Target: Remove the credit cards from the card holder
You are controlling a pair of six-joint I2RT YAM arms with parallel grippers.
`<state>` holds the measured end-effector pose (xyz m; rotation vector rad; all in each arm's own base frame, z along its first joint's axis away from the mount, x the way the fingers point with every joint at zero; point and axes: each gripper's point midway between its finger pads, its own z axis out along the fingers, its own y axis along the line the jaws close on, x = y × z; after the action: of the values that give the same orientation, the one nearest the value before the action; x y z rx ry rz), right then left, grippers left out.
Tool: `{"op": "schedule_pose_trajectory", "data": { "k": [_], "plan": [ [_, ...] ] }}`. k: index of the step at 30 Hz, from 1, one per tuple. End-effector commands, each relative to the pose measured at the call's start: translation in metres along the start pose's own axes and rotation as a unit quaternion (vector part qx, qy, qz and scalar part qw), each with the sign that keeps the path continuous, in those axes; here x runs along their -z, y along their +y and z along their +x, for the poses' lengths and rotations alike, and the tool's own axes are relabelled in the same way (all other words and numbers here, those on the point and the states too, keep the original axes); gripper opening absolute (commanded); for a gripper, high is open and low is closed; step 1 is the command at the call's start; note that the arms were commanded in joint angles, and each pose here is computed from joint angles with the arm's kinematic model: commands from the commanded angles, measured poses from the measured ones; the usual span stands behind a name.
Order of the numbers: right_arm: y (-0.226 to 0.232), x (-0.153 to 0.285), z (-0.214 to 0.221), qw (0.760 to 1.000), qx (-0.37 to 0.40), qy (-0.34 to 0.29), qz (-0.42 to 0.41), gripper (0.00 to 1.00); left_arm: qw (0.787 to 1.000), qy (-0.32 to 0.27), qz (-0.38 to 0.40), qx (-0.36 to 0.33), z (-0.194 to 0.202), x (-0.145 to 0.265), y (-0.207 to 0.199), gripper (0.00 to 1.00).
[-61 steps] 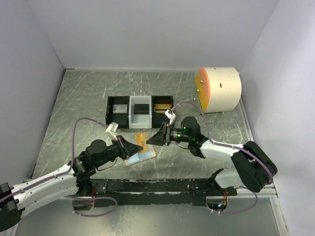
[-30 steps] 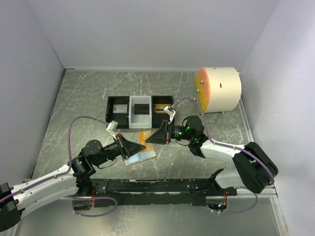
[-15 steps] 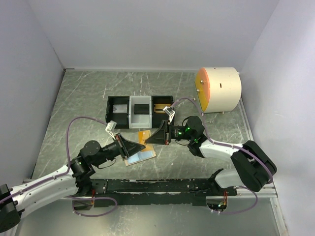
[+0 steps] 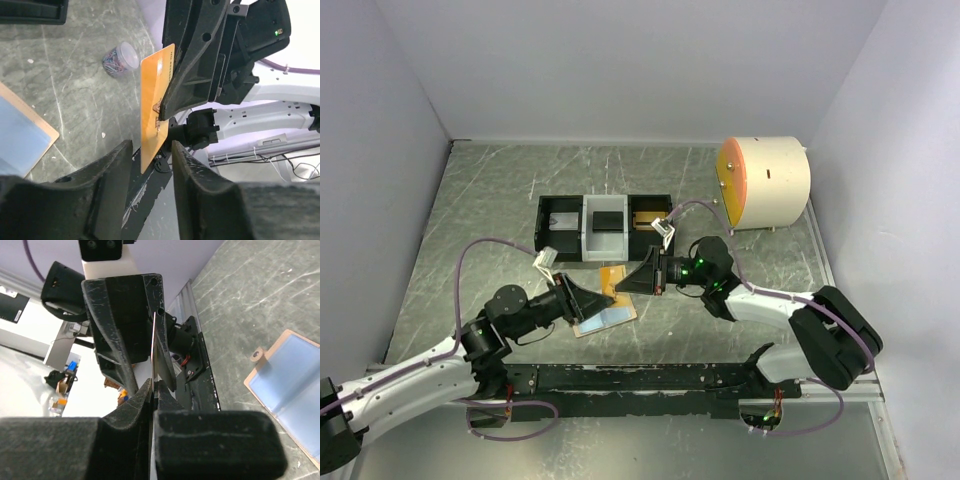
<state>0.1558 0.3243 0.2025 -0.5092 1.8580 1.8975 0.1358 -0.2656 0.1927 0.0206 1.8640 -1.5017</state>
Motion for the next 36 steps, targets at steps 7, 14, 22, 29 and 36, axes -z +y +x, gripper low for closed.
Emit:
{"op": "schedule_pose_trajectory", "data": {
  "k": [7, 14, 22, 29, 36],
  "plan": [
    [-0.027, 0.005, -0.013, 0.993, 0.042, -0.016, 0.106, 0.0, 0.993, -0.009, -0.117, -0.011, -0.013, 0.014, 0.025, 0.7],
    [-0.04, 0.012, -0.023, 0.983, 0.067, -0.027, 0.167, 0.0, 0.965, 0.006, -0.258, -0.039, -0.022, 0.038, 0.056, 0.8],
    [-0.047, 0.029, -0.041, 0.961, 0.117, -0.048, 0.245, 0.0, 0.911, -0.016, -0.398, -0.111, -0.061, 0.07, 0.071, 0.97],
    [-0.042, 0.037, -0.057, 0.924, 0.214, -0.053, 0.311, 0.0, 0.853, -0.031, -0.476, -0.213, -0.104, 0.084, 0.071, 1.0],
    [-0.033, 0.019, -0.058, 0.876, 0.308, -0.019, 0.37, 0.0, 0.807, -0.059, -0.525, -0.264, -0.137, 0.097, 0.08, 1.0]
  ]
}}
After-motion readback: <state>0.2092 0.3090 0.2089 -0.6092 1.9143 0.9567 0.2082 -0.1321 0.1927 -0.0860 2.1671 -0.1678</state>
